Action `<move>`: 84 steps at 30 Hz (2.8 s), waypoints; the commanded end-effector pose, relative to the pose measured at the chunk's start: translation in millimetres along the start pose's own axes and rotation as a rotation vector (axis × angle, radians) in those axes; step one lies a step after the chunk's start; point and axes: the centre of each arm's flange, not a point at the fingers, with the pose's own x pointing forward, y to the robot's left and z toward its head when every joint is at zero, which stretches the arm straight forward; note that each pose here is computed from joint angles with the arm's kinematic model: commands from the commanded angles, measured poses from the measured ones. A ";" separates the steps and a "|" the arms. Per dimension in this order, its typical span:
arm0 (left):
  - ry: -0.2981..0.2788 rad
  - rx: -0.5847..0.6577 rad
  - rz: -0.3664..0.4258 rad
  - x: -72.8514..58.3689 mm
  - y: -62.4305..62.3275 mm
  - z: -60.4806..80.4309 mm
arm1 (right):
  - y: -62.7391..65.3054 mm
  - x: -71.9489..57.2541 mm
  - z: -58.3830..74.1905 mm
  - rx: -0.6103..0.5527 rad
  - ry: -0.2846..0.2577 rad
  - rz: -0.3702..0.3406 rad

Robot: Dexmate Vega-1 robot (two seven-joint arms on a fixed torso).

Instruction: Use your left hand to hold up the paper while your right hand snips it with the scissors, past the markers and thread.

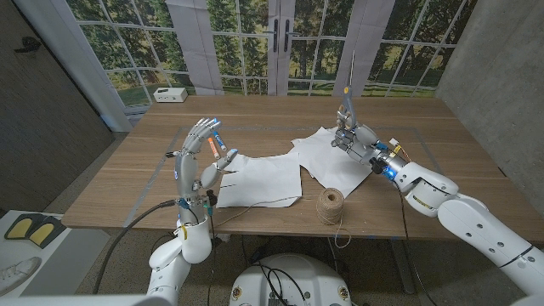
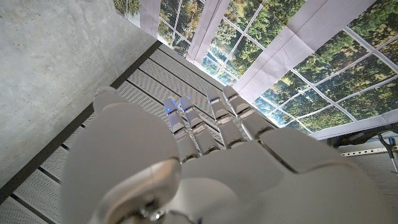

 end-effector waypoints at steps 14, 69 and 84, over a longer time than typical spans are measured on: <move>0.013 0.024 0.016 -2.0 6.0 2.8 | -0.1 -6.3 -3.3 0.127 -0.127 0.029; 0.033 0.034 -0.009 -14.1 12.4 1.5 | 1.2 -0.8 -20.7 0.130 -0.124 0.102; 0.035 0.033 -0.018 -17.2 13.0 0.5 | 0.8 -4.2 -18.7 0.112 -0.157 0.052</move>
